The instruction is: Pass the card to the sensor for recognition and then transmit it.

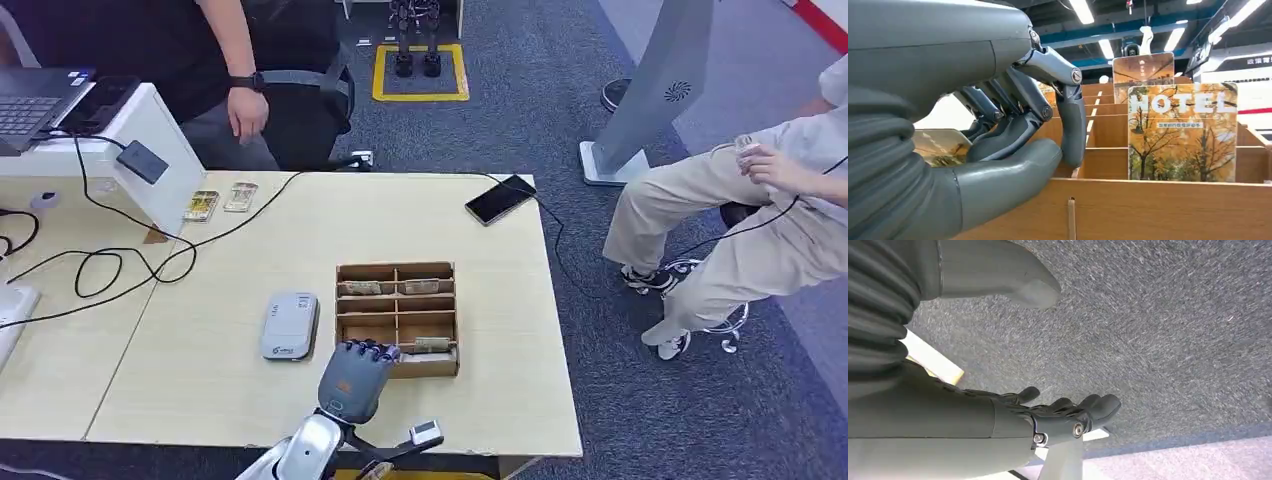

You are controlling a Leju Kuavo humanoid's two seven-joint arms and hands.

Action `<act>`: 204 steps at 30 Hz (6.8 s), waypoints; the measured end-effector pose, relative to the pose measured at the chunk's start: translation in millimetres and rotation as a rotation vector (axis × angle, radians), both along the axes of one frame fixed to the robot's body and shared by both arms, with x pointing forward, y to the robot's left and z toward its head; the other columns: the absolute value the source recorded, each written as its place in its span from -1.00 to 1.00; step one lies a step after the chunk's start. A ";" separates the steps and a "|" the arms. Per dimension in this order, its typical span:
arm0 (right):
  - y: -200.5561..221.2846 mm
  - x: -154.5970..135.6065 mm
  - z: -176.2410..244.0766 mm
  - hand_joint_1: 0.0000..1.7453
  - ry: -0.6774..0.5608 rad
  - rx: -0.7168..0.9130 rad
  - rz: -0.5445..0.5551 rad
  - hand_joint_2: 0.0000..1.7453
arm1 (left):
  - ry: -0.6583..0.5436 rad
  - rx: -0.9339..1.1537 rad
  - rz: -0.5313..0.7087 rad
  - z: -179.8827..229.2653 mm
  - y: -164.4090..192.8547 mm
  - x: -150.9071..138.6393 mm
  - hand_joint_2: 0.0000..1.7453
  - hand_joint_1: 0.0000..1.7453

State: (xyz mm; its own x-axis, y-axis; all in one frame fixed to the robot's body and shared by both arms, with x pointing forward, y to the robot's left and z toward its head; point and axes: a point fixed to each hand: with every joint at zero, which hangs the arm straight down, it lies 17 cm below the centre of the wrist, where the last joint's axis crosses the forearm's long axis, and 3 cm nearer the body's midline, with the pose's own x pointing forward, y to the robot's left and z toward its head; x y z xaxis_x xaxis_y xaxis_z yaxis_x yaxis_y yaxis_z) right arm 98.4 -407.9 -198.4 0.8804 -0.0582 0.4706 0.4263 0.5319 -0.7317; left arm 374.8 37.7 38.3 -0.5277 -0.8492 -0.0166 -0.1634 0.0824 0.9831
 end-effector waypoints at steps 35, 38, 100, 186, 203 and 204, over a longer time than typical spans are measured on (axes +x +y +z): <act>3.2 2.2 -1.9 -1.00 0.017 0.007 0.025 1.00 | -0.284 -0.264 0.228 130.9 61.4 14.7 1.00 -1.00; 3.1 3.0 -1.5 -1.00 0.015 0.006 0.027 1.00 | -0.291 -0.265 0.201 133.9 56.4 9.5 1.00 -1.00; -3.5 1.6 1.9 -1.00 0.019 -0.014 0.024 1.00 | -0.216 -0.351 0.141 120.1 50.4 -17.1 1.00 -1.00; -1.3 6.5 3.6 -1.00 0.008 -0.021 0.049 1.00 | 0.063 -0.150 0.163 -13.1 44.5 3.8 1.00 1.00; -0.9 5.1 2.7 -1.00 0.018 -0.019 0.052 1.00 | 0.008 -0.228 0.286 16.9 65.5 4.8 1.00 -1.00; -0.6 5.4 2.7 -1.00 0.018 -0.018 0.052 1.00 | 0.001 -0.232 0.290 20.0 66.9 5.8 1.00 -1.00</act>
State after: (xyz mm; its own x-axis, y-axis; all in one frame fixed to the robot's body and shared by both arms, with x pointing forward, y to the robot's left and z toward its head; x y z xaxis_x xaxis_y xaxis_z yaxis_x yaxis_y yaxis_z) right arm 103.8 -408.4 -195.7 0.8902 -0.0039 0.4556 0.3854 0.5396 -0.7485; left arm 380.5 104.6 58.3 -0.2649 -0.9445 0.1943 -0.2121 0.2536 0.9438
